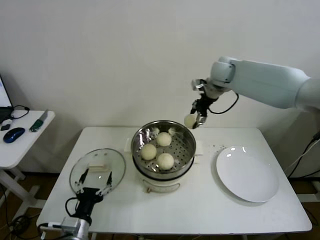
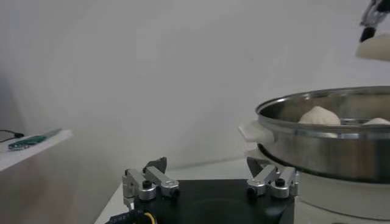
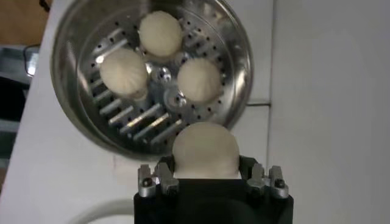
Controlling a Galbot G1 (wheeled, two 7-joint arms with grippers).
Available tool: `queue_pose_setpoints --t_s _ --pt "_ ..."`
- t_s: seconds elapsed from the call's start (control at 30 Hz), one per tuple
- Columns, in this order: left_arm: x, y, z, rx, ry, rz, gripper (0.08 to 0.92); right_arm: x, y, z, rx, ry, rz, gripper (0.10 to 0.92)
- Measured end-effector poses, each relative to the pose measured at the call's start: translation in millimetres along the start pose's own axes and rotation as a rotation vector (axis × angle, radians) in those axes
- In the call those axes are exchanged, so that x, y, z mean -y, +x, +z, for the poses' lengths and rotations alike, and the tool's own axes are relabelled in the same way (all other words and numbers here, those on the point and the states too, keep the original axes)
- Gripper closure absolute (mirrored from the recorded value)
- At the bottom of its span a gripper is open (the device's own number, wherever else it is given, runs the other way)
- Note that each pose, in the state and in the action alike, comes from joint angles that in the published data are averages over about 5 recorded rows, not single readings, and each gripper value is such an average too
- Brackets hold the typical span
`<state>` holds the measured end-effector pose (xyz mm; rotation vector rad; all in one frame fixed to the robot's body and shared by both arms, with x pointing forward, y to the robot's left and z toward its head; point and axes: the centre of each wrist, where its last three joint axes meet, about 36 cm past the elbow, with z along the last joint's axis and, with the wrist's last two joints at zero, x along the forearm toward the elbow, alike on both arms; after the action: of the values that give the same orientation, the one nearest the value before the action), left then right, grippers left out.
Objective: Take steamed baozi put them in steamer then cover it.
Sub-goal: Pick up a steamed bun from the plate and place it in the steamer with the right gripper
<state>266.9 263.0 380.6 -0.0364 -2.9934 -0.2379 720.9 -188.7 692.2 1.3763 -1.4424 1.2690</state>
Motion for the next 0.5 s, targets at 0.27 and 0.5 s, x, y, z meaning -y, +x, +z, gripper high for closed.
queue_pose_setpoints --t_s 0.27,0.5 --pt "-0.3 -0.1 2.0 0.004 0.007 -0.002 0.177 -14.1 -38.8 -34.0 -0.020 0.012 -0.062 0.352" --pt "-5.5 -1.2 3.8 0.003 0.008 -0.011 0.177 -22.5 -76.0 -43.4 -0.040 0.019 -0.111 0.352"
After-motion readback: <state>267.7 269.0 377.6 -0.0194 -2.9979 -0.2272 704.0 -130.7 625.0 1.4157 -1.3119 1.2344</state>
